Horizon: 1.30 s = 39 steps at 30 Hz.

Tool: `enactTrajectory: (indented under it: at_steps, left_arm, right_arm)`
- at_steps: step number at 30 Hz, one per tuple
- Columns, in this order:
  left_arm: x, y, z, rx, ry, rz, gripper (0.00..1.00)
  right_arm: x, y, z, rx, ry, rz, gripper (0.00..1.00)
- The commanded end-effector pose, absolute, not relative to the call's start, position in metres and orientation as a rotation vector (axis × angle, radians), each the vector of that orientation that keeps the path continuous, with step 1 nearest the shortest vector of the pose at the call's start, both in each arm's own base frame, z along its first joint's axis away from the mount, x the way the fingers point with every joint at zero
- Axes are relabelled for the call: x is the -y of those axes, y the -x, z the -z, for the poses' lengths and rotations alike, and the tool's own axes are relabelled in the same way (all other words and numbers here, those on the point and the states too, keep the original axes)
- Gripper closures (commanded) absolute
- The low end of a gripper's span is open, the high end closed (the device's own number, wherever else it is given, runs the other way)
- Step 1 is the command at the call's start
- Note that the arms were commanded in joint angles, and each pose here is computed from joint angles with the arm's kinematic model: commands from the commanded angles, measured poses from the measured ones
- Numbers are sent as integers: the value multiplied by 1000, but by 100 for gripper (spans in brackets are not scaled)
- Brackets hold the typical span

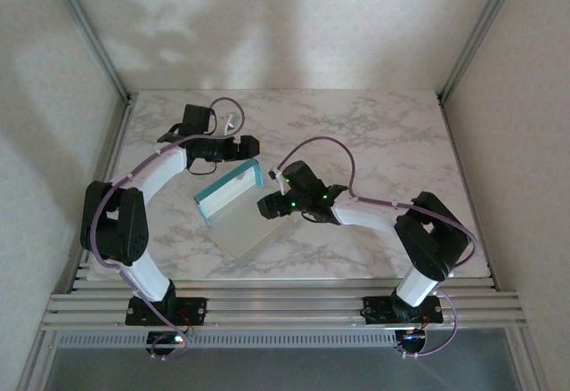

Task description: Fold the paper box

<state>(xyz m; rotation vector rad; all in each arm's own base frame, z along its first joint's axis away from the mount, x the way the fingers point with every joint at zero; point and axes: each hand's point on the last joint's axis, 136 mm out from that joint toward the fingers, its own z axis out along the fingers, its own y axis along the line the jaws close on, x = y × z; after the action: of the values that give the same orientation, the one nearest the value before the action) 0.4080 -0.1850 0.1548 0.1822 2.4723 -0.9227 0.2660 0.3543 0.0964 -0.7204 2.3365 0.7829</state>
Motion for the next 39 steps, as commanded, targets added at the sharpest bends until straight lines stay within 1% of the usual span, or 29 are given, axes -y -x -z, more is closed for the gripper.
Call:
enactTrajectory:
  at_steps: [1, 3, 4, 7, 8, 10, 14, 16, 18, 22, 25, 27, 30, 31, 33, 36, 39]
  left_arm:
    - [185, -389, -144, -2592, -319, 759, 1]
    - [188, -387, -136, -2651, -355, 682, 1]
    - [189, -388, -133, -2671, -369, 645, 1]
    - [193, -387, -129, -2703, -419, 589, 1]
    - [195, -387, -127, -2711, -432, 596, 3]
    - [196, -384, -123, -2741, -460, 584, 7]
    - [193, -383, -122, -2762, -511, 532, 11]
    - [197, -382, -126, -2749, -547, 567, 13]
    - [203, -379, -124, -2751, -595, 614, 18]
    - [203, -376, -117, -2788, -638, 619, 26]
    - [208, -378, -115, -2781, -657, 656, 36]
    - [210, -380, -115, -2781, -666, 664, 47]
    - [211, -383, -116, -2773, -668, 664, 55]
    - [211, -384, -118, -2768, -666, 665, 57]
    - [213, -386, -120, -2756, -663, 676, 58]
    - [216, -387, -124, -2742, -648, 712, 62]
    - [219, -388, -126, -2735, -607, 774, 63]
  right_arm:
    - [-351, -259, -112, -2332, 651, -984, 13]
    - [-345, -258, -116, -2340, 601, -1107, 2]
    - [-345, -256, -119, -2333, 583, -1165, 1]
    - [-333, -260, -125, -2302, 503, -1280, 1]
    - [-330, -258, -127, -2297, 496, -1292, 1]
    - [-326, -256, -127, -2300, 489, -1287, 1]
    - [-315, -256, -129, -2303, 452, -1280, 1]
    - [-311, -259, -128, -2310, 438, -1264, 1]
    - [-307, -261, -126, -2329, 419, -1237, 1]
    - [-301, -262, -128, -2336, 397, -1233, 1]
    - [-296, -259, -126, -2353, 395, -1204, 1]
    - [-291, -259, -125, -2359, 382, -1189, 1]
    - [-288, -259, -124, -2363, 377, -1185, 1]
    - [-288, -260, -124, -2363, 373, -1183, 1]
    - [-288, -261, -122, -2367, 370, -1184, 1]
    - [-289, -263, -119, -2380, 352, -1183, 2]
    - [-281, -270, -120, -2379, 286, -1144, 3]
